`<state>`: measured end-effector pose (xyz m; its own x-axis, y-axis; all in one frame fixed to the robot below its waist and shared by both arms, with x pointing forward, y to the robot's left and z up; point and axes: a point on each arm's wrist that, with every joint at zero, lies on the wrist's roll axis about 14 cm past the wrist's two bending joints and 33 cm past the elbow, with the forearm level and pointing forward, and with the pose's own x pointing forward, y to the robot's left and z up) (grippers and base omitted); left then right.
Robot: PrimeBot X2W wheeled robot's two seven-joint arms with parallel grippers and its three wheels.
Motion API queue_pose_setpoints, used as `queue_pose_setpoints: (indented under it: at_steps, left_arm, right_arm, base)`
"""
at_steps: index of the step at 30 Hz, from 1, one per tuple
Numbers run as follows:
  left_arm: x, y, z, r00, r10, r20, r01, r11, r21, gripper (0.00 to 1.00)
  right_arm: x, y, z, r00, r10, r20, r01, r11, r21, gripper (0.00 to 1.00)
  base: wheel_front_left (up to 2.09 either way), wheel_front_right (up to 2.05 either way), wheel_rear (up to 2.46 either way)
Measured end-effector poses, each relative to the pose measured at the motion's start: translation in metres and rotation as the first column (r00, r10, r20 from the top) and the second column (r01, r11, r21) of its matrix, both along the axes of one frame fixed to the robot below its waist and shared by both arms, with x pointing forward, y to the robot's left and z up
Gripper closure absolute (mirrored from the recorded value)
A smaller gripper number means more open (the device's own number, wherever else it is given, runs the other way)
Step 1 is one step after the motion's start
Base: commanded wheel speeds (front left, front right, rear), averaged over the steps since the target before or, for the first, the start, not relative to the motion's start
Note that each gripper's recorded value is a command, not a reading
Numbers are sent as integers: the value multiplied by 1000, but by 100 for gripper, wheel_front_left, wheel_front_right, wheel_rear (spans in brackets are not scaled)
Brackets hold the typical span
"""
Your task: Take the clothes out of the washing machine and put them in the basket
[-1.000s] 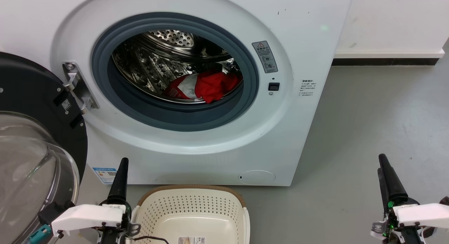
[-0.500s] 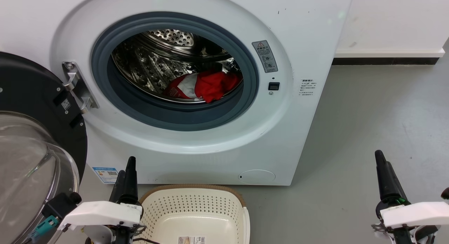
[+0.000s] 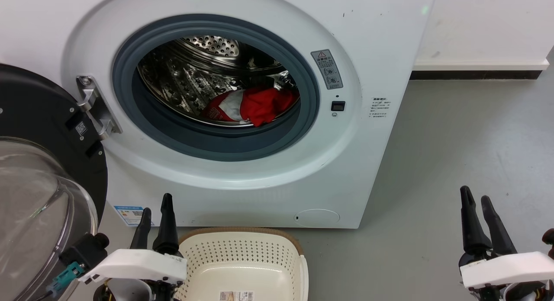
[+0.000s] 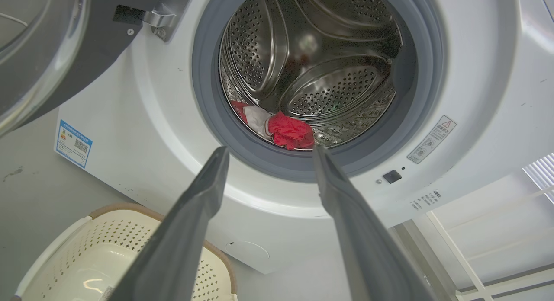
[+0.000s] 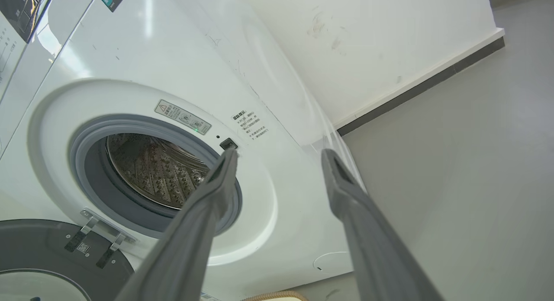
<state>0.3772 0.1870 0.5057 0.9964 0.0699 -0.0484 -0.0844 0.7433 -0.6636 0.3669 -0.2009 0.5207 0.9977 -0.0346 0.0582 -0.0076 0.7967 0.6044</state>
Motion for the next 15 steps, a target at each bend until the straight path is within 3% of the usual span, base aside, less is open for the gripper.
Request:
queue_pose_setpoints:
  at_steps: [15]
  left_arm:
    - [-1,-4,8,999,-8,34,1,980,200,0]
  right_arm:
    - [-4,2,9,999,-2,39,11,976,-217,0]
  base:
    - [0,0,0]
